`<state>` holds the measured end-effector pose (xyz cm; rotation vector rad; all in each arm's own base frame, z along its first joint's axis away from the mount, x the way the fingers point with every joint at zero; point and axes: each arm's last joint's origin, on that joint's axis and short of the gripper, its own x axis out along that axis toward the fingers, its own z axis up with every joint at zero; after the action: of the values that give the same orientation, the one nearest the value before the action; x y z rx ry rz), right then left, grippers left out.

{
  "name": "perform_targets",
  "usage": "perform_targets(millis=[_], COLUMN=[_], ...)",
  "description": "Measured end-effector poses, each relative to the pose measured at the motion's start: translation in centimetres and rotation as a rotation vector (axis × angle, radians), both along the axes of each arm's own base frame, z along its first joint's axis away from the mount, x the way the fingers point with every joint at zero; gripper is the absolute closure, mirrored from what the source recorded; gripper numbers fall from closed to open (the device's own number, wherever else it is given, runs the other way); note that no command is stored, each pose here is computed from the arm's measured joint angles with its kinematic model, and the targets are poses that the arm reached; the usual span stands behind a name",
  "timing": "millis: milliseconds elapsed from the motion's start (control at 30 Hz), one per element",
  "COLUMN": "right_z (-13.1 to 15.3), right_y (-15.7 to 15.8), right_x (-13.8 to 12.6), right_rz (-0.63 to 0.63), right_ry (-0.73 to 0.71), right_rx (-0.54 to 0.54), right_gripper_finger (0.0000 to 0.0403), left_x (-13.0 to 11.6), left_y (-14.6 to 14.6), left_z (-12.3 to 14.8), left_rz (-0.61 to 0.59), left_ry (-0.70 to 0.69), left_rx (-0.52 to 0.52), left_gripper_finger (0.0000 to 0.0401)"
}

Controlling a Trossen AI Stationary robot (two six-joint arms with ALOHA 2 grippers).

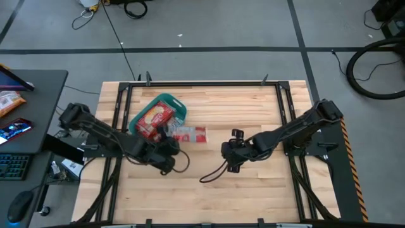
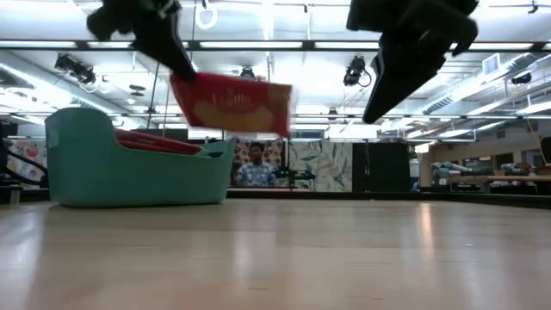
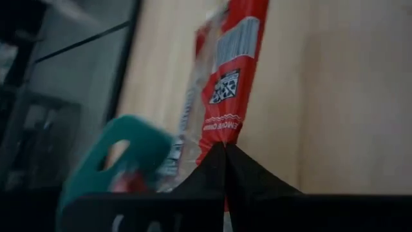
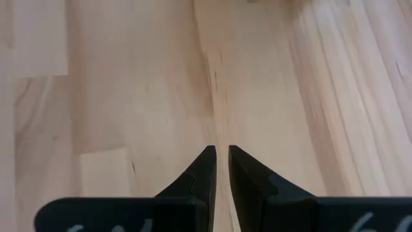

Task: Sort popcorn bags into baskets
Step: Put the red popcorn bag into the green bin

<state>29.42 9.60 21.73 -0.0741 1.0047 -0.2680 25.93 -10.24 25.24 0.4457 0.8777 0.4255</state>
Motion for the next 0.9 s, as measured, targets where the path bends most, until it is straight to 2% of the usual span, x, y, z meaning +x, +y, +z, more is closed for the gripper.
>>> perform_targets(millis=[100,233,400,467,667,900], right_z=[0.3,0.3,0.2,0.2,0.3,0.3], right_y=[0.3,0.6,0.6,0.6,0.5,0.5], right_x=[-0.2,-0.4,-0.4,-0.4,-0.3,-0.2], right_rz=[0.005,0.009,0.0,0.0,-0.003,-0.01], right_ry=[-0.015,-0.011,-0.014,-0.015,-0.026,-0.033], right_rx=[0.004,-0.014,-0.016,-0.015,-0.036,-0.03], right_gripper_finger=[0.0355,0.0355,0.0355,0.0355,0.0355,0.0355], left_x=[-0.9,-2.6,-5.0,-5.6,-6.3,-6.1], left_y=[1.3,3.2,5.7,6.4,7.8,7.5], left_z=[1.9,2.5,1.2,0.1,-3.3,-3.6], left_rz=[0.091,0.261,0.534,0.604,0.658,0.642], left_ry=[-0.005,0.038,0.137,0.175,0.226,0.202], left_rx=[0.012,0.014,0.001,0.002,0.001,-0.014], left_gripper_finger=[0.04,0.04,0.04,0.04,0.0382,0.032])
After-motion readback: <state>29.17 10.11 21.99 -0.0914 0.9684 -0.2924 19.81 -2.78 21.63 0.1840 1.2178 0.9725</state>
